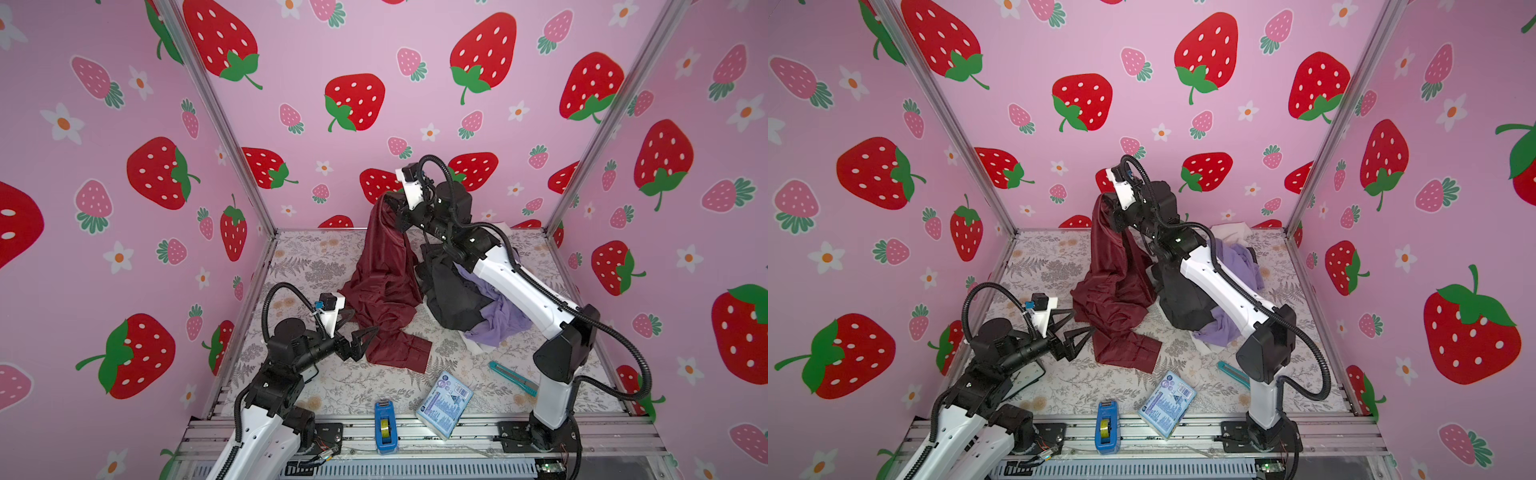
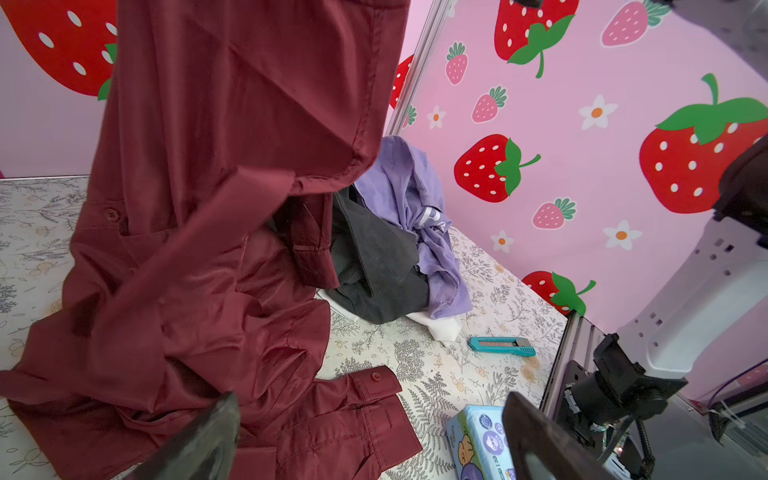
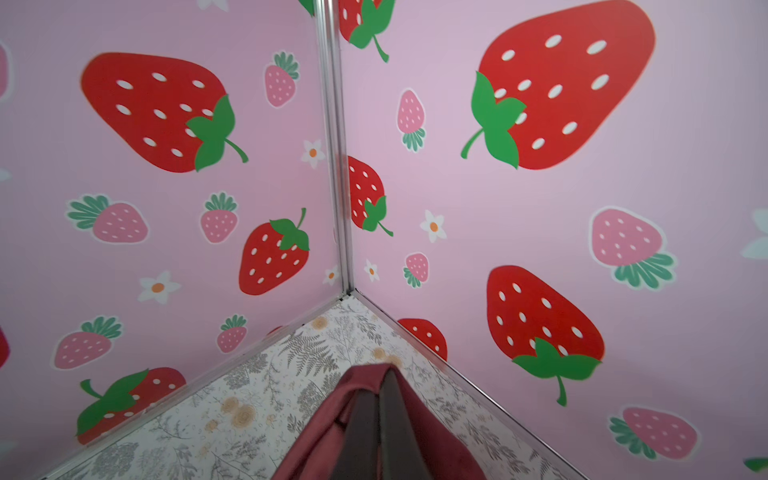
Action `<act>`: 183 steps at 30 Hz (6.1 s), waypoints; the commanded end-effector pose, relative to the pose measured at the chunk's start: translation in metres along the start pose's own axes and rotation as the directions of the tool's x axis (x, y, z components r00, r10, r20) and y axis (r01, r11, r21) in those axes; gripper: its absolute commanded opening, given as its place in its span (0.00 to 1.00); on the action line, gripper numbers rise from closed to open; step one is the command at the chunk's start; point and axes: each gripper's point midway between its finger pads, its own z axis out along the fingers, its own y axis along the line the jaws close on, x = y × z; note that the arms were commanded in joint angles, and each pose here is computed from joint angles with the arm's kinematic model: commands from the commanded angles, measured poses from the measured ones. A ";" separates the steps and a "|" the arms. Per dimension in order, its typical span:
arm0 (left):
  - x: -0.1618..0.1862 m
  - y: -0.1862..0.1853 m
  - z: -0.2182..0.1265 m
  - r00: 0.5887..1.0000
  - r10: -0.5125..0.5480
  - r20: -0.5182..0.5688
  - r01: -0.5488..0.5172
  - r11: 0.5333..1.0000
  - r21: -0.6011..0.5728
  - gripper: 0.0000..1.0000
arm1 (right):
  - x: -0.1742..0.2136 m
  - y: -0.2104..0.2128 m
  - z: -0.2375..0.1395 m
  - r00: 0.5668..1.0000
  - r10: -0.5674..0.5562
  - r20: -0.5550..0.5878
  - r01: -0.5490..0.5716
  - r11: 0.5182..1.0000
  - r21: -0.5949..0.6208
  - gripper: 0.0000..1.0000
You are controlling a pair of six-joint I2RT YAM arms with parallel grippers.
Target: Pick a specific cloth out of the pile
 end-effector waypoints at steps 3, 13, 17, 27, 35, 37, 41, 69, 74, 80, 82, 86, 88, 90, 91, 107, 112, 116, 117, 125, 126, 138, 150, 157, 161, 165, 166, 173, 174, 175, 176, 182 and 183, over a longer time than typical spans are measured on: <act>-0.001 0.000 -0.003 1.000 0.017 0.015 -0.017 1.000 -0.011 0.99 | 0.016 0.039 0.015 0.999 0.029 -0.036 -0.034 0.987 -0.157 0.00; -0.005 -0.004 -0.009 0.998 0.036 0.053 -0.035 0.999 -0.012 0.99 | 0.162 0.073 0.008 0.915 0.164 -0.368 -0.253 0.945 -0.208 0.00; -0.004 -0.003 -0.009 0.998 0.035 0.052 -0.034 0.999 -0.015 0.99 | 0.217 0.087 -0.004 0.850 0.196 -0.488 -0.327 0.924 -0.198 0.00; -0.003 -0.002 -0.008 0.998 0.034 0.047 -0.034 0.999 -0.019 0.99 | 0.328 0.040 -0.056 0.655 0.198 -0.729 -0.161 0.979 0.122 0.00; -0.002 -0.001 -0.007 0.999 0.029 0.038 -0.029 0.999 -0.021 0.99 | 0.402 0.024 -0.065 0.508 0.258 -0.822 -0.155 0.966 0.207 0.00; -0.002 0.000 -0.007 0.999 0.030 0.038 -0.029 0.999 -0.023 0.99 | 0.408 0.025 -0.057 0.517 0.272 -0.812 -0.195 0.961 0.197 0.02; -0.002 0.000 -0.006 0.999 0.031 0.036 -0.030 0.999 -0.026 0.99 | 0.422 0.023 -0.042 0.512 0.291 -0.808 -0.241 0.952 0.189 0.40; 0.002 0.005 -0.004 0.999 0.036 0.018 -0.035 0.998 -0.047 0.99 | 0.424 0.121 0.097 0.626 0.293 -0.723 -0.516 0.850 -0.103 0.35; 0.002 0.006 -0.004 0.999 0.035 0.017 -0.035 0.998 -0.049 0.99 | 0.414 0.142 0.110 0.643 0.350 -0.681 -0.602 0.781 -0.167 0.38; 0.002 0.006 -0.004 0.999 0.032 0.017 -0.032 0.998 -0.049 0.99 | 0.406 0.155 0.122 0.654 0.399 -0.643 -0.657 0.721 -0.220 0.37; 0.002 0.006 -0.004 0.999 0.034 0.017 -0.033 0.998 -0.049 0.99 | 0.403 0.160 0.122 0.654 0.401 -0.641 -0.666 0.707 -0.237 0.37; 0.002 0.005 -0.005 0.999 0.035 0.019 -0.034 0.998 -0.047 0.99 | 0.397 0.156 0.119 0.673 0.373 -0.638 -0.628 0.744 -0.227 0.47; 0.001 0.004 -0.005 0.999 0.036 0.021 -0.035 0.998 -0.045 0.99 | 0.387 0.152 0.114 0.697 0.349 -0.627 -0.594 0.771 -0.231 0.53; 0.001 0.004 -0.005 0.999 0.038 0.023 -0.037 0.998 -0.043 0.99 | 0.375 0.148 0.109 0.721 0.329 -0.610 -0.559 0.796 -0.231 0.63; 0.001 0.004 -0.006 0.999 0.038 0.024 -0.036 0.998 -0.044 0.99 | 0.368 0.147 0.107 0.730 0.321 -0.603 -0.547 0.804 -0.235 0.66; 0.000 0.003 -0.004 0.999 0.032 0.022 -0.032 0.999 -0.040 0.99 | 0.294 0.077 0.039 0.749 0.262 -0.608 -0.360 0.932 -0.041 1.00; 0.002 0.015 -0.003 1.000 0.023 0.009 -0.022 0.994 -0.105 0.99 | 0.274 0.026 -0.016 0.766 0.281 -0.578 -0.291 0.954 0.078 1.00; -0.005 0.046 -0.011 1.000 -0.012 -0.007 0.009 0.950 -0.312 0.99 | 0.257 -0.017 -0.070 0.790 0.282 -0.545 -0.199 0.958 0.208 1.00; -0.006 0.054 -0.014 1.000 -0.017 -0.012 0.011 0.933 -0.360 0.99 | 0.253 -0.030 -0.086 0.794 0.283 -0.537 -0.174 0.954 0.245 1.00; -0.019 0.126 -0.055 0.998 0.040 0.038 0.002 0.654 -0.756 0.99 | 0.215 -0.115 -0.201 0.853 0.283 -0.438 -0.041 0.874 0.484 1.00; -0.019 0.133 -0.058 0.998 0.061 0.033 -0.012 0.618 -0.786 0.99 | 0.212 -0.123 -0.214 0.864 0.267 -0.427 -0.011 0.858 0.513 1.00; 0.007 0.200 -0.064 0.983 0.180 -0.035 -0.091 0.310 -0.946 1.00 | 0.244 -0.194 -0.329 0.918 0.116 -0.378 0.280 0.486 0.828 1.00; 0.036 0.225 -0.050 0.979 0.194 0.069 -0.017 0.409 -0.912 0.99 | 0.299 -0.220 -0.359 0.953 0.015 -0.304 0.275 0.385 0.881 1.00; 0.046 0.249 -0.038 0.979 0.185 0.090 0.009 0.397 -0.918 0.97 | 0.327 -0.235 -0.361 0.963 0.073 -0.261 0.212 0.400 0.892 1.00; 0.052 0.261 -0.033 0.979 0.179 0.101 0.021 0.402 -0.915 0.98 | 0.324 -0.230 -0.369 0.977 0.050 -0.209 0.168 0.427 0.889 1.00; 0.060 0.265 -0.014 0.985 0.164 0.056 -0.026 0.459 -0.888 0.99 | 0.332 -0.230 -0.369 0.977 0.057 -0.206 0.161 0.444 0.882 1.00; 0.061 0.267 -0.011 0.986 0.160 0.052 -0.029 0.465 -0.885 0.99 | 0.333 -0.231 -0.369 0.977 0.059 -0.207 0.160 0.445 0.881 1.00; 0.066 0.281 -0.007 0.995 0.091 0.043 -0.006 0.487 -0.874 0.99 | 0.336 -0.234 -0.365 0.976 0.075 -0.204 0.146 0.474 0.869 1.00; 0.067 0.285 -0.006 0.997 0.062 0.038 0.002 0.497 -0.868 0.99 | 0.337 -0.235 -0.365 0.976 0.081 -0.202 0.138 0.486 0.863 1.00; 0.067 0.288 -0.004 0.998 0.045 0.036 0.008 0.503 -0.864 0.99 | 0.337 -0.235 -0.365 0.976 0.083 -0.201 0.135 0.490 0.861 1.00; 0.067 0.292 -0.002 0.999 0.024 0.032 0.015 0.512 -0.859 0.99 | 0.337 -0.235 -0.365 0.976 0.084 -0.200 0.134 0.490 0.862 1.00; 0.069 0.294 0.007 1.000 -0.005 -0.001 0.002 0.551 -0.835 0.97 | 0.337 -0.235 -0.365 0.976 0.083 -0.201 0.135 0.491 0.861 1.00; 0.068 0.296 0.007 1.000 -0.012 -0.002 0.005 0.547 -0.837 0.97 | 0.337 -0.235 -0.365 0.976 0.083 -0.201 0.136 0.491 0.861 1.00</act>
